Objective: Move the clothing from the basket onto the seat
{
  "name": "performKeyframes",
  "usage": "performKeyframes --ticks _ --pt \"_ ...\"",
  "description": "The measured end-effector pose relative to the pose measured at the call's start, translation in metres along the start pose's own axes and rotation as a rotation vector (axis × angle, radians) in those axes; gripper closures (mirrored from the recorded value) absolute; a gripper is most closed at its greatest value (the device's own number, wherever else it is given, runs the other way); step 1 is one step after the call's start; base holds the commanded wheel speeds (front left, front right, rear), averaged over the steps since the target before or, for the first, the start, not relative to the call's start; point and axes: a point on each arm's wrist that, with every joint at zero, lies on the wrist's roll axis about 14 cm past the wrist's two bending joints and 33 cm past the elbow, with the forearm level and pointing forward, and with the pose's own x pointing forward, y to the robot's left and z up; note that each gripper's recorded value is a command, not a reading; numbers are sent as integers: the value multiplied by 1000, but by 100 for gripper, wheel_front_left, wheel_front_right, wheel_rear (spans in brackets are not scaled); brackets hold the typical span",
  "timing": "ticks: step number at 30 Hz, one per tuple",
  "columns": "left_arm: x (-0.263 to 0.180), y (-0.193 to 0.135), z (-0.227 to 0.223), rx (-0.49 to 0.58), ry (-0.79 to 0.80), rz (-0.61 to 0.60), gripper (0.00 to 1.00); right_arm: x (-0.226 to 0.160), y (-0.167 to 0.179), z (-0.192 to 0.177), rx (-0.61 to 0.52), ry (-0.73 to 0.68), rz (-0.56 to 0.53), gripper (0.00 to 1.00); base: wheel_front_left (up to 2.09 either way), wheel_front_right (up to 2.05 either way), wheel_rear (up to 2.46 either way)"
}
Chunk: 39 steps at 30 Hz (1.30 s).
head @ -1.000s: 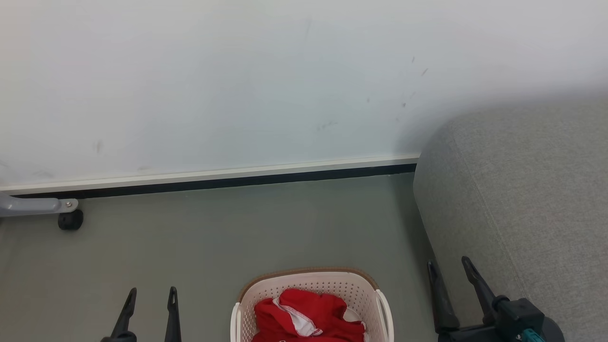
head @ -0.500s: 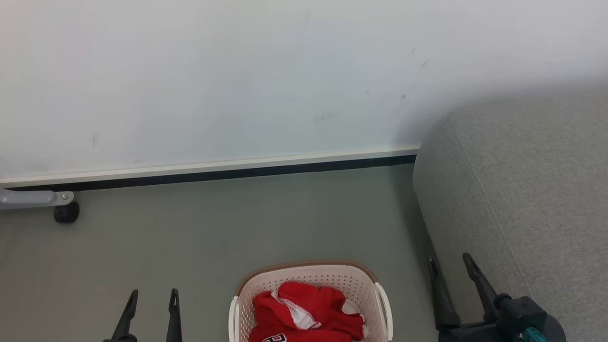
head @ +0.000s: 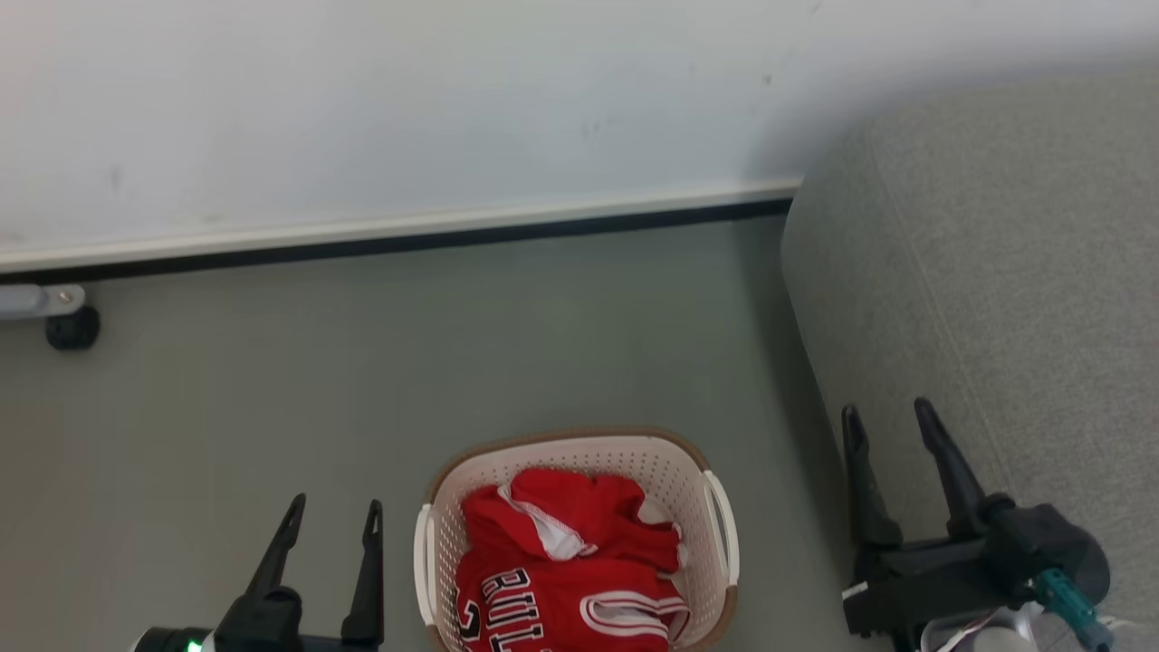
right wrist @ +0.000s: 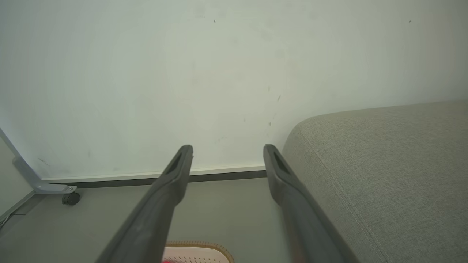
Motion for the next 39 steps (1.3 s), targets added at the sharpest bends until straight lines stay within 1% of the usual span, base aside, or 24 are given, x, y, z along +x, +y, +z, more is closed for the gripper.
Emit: performKeyframes --ticks 6,12,18,23,30,39 --pt "22 -19 -22 11 60 -79 0 18 -18 -4 -11 -3 -48 0 0 0 0" --pt "48 -46 -45 34 117 -197 0 36 -34 -8 -23 -8 -87 0 0 0 0" --pt "68 -76 -77 36 204 -297 0 53 -47 -16 -39 -7 -116 0 0 0 0" --pt "81 -97 -109 79 284 -397 0 66 -56 -26 -44 2 -138 0 0 0 0" --pt "97 -107 -153 126 380 -473 0 88 -63 -39 -53 0 -146 0 0 0 0" --pt "112 -125 -205 138 470 -559 0 112 -73 -56 -73 -6 -156 0 0 0 0"
